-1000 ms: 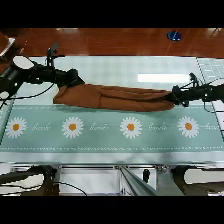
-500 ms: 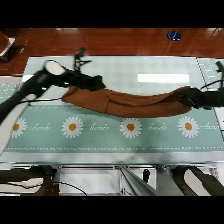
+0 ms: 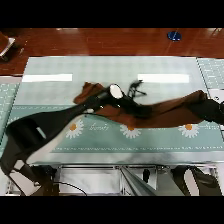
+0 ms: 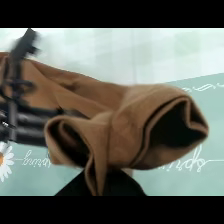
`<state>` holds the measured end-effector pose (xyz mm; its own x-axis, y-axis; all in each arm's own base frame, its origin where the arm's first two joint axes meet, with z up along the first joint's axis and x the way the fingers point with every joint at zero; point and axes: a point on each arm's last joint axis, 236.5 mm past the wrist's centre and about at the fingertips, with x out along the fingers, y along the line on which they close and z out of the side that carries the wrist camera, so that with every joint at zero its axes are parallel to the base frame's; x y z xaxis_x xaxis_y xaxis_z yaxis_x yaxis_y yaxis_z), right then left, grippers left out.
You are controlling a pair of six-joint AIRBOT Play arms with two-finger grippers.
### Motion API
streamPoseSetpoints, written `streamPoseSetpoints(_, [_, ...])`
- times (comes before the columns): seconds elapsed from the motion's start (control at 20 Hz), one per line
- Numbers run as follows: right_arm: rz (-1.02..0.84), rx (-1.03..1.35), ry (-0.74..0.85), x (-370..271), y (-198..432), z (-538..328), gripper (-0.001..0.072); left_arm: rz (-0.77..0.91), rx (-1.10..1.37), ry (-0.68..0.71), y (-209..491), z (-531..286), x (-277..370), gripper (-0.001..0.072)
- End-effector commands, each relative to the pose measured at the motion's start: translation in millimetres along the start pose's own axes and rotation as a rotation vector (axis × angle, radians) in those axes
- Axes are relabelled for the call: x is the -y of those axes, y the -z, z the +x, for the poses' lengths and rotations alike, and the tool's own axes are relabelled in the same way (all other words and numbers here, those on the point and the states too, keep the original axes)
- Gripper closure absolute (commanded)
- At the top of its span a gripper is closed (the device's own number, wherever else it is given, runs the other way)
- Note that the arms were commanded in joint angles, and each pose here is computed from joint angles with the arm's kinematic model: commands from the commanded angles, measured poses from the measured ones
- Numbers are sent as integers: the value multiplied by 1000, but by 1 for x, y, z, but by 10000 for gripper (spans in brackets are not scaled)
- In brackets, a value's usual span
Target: Fold the shirts.
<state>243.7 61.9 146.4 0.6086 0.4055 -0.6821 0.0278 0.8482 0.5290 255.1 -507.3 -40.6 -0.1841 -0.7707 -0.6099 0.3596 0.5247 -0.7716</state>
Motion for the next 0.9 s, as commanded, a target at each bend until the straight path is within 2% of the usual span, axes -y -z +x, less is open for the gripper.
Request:
streamPoseSetpoints(0.0, [2,5,-35,-11,4,-5,691,3,-115,75,45,48,37,683])
streamPoseSetpoints(0.1, [-3,2,-48,-14,4,-5,691,0,-119,88,40,44,41,683])
streamPoseSetpoints(0.25, [-2,3,-52,-15,4,-5,692,-14,-20,87,-16,-17,19,683])
streamPoseSetpoints(0.35, [2,9,-85,-23,3,-5,692,-48,89,12,-59,-90,-22,684])
streamPoseSetpoints(0.5, [5,-7,-192,-45,-3,2,692,-82,289,-124,-87,-218,-74,684])
streamPoseSetpoints(0.7, [-47,-87,-325,-95,-4,56,692,-72,524,-271,-52,-354,-97,683])
streamPoseSetpoints(0.85, [-84,-161,-369,-141,-3,125,691,-78,630,-328,-3,-396,-95,683])
